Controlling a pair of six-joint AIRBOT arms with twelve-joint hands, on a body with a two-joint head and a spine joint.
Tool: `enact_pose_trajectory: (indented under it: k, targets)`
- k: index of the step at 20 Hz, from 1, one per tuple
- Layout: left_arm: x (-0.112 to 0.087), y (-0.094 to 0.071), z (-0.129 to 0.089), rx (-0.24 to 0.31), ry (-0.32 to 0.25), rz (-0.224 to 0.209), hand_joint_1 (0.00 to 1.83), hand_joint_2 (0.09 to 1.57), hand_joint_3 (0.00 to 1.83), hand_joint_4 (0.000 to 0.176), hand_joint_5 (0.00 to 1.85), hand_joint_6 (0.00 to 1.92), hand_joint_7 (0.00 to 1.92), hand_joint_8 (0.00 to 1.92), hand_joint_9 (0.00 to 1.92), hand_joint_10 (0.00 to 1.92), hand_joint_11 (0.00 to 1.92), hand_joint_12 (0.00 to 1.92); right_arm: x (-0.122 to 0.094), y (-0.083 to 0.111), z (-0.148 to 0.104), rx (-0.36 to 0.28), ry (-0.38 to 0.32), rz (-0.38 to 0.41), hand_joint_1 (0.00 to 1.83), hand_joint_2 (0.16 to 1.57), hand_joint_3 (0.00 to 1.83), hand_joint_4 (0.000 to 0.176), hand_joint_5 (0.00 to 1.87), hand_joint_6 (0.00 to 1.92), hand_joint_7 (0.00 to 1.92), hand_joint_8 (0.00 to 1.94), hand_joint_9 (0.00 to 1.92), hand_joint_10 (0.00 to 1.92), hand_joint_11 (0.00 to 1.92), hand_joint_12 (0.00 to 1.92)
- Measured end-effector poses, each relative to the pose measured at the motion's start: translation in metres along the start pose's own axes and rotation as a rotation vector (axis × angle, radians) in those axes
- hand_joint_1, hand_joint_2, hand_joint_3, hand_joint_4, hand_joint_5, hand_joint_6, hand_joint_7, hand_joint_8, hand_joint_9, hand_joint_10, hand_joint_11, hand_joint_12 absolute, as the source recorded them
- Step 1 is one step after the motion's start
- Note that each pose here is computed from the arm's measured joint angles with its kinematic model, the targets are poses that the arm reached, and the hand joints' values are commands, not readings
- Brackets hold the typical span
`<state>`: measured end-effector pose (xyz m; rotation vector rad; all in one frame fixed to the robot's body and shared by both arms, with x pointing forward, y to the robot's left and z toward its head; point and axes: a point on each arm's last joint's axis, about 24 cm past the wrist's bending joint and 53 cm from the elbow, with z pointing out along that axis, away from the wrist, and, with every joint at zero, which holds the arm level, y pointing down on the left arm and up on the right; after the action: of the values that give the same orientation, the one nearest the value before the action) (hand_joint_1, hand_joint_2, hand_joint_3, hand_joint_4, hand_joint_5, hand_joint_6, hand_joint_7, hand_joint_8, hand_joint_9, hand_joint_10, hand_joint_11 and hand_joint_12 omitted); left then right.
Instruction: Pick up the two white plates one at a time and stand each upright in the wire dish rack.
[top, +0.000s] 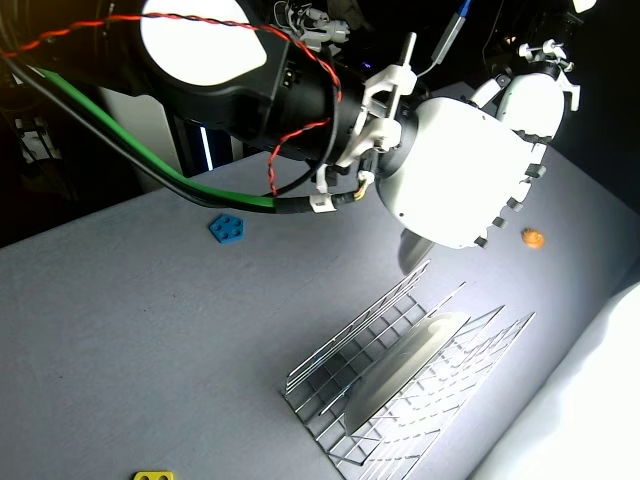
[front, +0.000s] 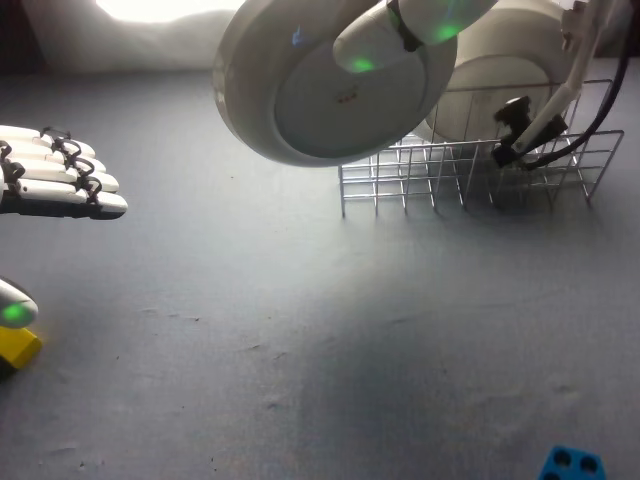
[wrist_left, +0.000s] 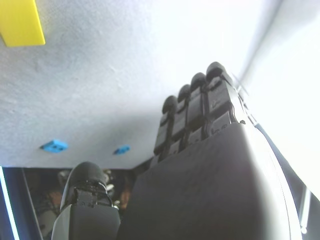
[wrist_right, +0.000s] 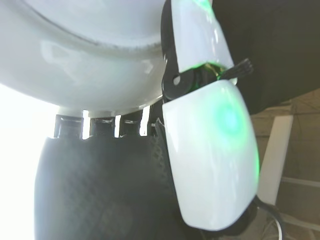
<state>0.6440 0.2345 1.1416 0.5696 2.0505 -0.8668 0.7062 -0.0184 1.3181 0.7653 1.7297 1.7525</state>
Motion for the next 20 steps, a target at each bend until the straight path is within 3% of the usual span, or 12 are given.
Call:
enact_pose_trajectory:
  k: [7, 13, 16, 20]
  targets:
    - [0.000, 0.000, 0.000, 0.000, 0.000, 0.000, 0.00, 1.12, 0.00, 0.000, 0.04, 0.01, 0.02, 0.01, 0.00, 0.00, 0.00, 0.00, 0.002, -0.001, 0.020, 0.004, 0.000, 0.067, 1.38, 1.10, 0.00, 0.000, 0.93, 1.04, 1.01, 0.97, 0.93, 1.07, 0.82, 1.14]
    - [0.000, 0.000, 0.000, 0.000, 0.000, -0.001, 0.00, 1.13, 0.00, 0.000, 0.04, 0.00, 0.02, 0.00, 0.00, 0.00, 0.00, 0.00, 0.015, 0.004, 0.027, -0.003, 0.023, 0.068, 1.38, 1.09, 0.00, 0.000, 0.96, 0.99, 1.05, 0.93, 0.95, 1.04, 0.85, 1.13]
    - [0.000, 0.000, 0.000, 0.000, 0.000, -0.001, 0.00, 1.12, 0.00, 0.000, 0.03, 0.00, 0.01, 0.00, 0.00, 0.00, 0.00, 0.00, 0.017, 0.011, 0.028, -0.017, 0.028, 0.049, 1.37, 1.11, 0.00, 0.000, 0.91, 1.08, 1.01, 0.98, 0.92, 1.09, 0.82, 1.15]
    - [0.000, 0.000, 0.000, 0.000, 0.000, -0.001, 0.00, 1.13, 0.01, 0.000, 0.04, 0.00, 0.02, 0.00, 0.00, 0.00, 0.00, 0.00, 0.025, 0.014, 0.030, -0.030, 0.052, 0.007, 1.38, 1.10, 0.00, 0.000, 0.93, 1.03, 1.02, 0.97, 0.93, 1.07, 0.83, 1.14]
